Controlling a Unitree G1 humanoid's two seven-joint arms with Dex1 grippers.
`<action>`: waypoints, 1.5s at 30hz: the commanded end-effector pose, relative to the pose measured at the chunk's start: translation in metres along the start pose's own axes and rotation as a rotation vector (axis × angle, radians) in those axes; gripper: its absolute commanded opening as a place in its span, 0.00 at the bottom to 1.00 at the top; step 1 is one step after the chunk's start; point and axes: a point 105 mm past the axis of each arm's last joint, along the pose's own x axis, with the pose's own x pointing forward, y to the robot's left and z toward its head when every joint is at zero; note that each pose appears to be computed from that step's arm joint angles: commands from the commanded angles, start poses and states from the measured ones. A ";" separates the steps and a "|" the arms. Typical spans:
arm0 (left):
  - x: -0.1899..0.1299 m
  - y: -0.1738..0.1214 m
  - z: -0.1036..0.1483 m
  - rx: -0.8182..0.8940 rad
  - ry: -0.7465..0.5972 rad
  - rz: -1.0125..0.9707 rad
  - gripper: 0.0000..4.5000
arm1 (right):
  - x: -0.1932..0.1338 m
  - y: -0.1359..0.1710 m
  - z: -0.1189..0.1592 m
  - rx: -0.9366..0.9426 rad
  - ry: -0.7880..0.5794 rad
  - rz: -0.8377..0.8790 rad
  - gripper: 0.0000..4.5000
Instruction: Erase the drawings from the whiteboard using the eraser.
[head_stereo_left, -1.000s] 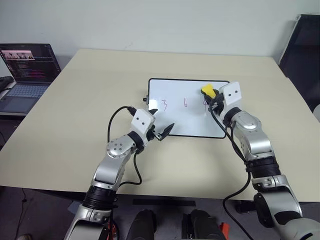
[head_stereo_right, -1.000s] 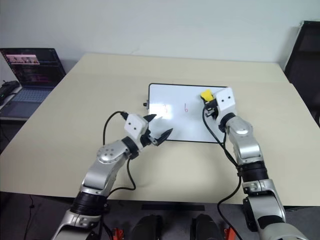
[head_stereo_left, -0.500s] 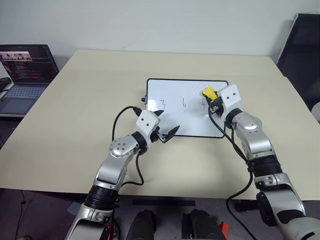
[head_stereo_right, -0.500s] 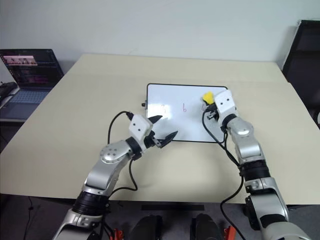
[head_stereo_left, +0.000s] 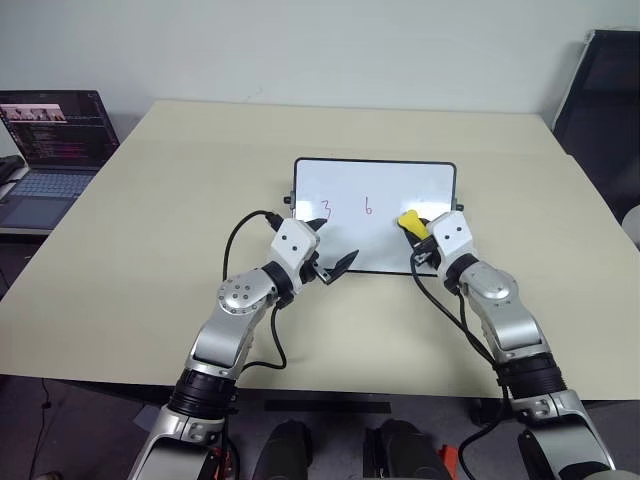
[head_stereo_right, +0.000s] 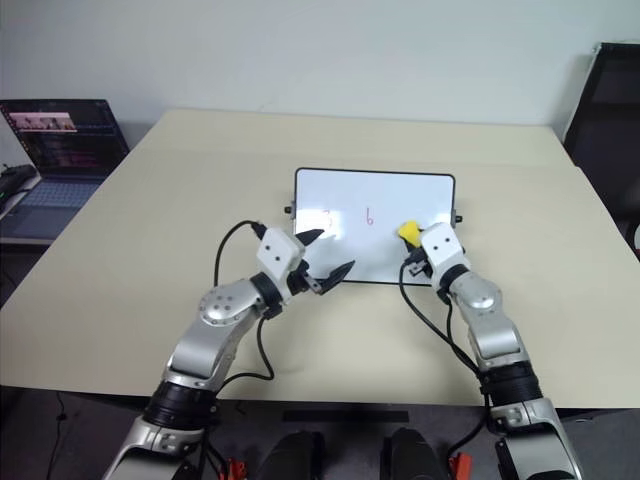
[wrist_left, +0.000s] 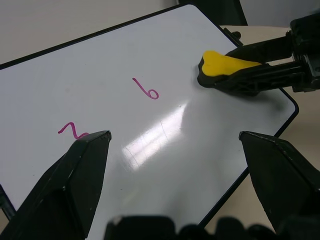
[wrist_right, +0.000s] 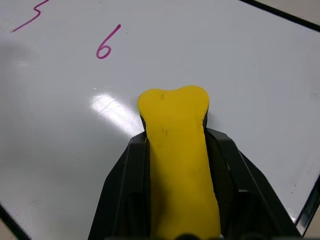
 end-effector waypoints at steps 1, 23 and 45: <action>0.000 0.001 0.020 0.041 -0.065 -0.001 1.00 | -0.007 0.002 -0.012 0.007 0.054 0.001 0.26; -0.002 -0.003 0.016 0.027 -0.062 0.004 1.00 | -0.040 -0.032 0.055 0.102 -0.164 -0.159 0.26; 0.000 -0.002 0.019 0.035 -0.068 -0.006 1.00 | -0.048 -0.006 0.034 0.024 -0.109 -0.140 0.26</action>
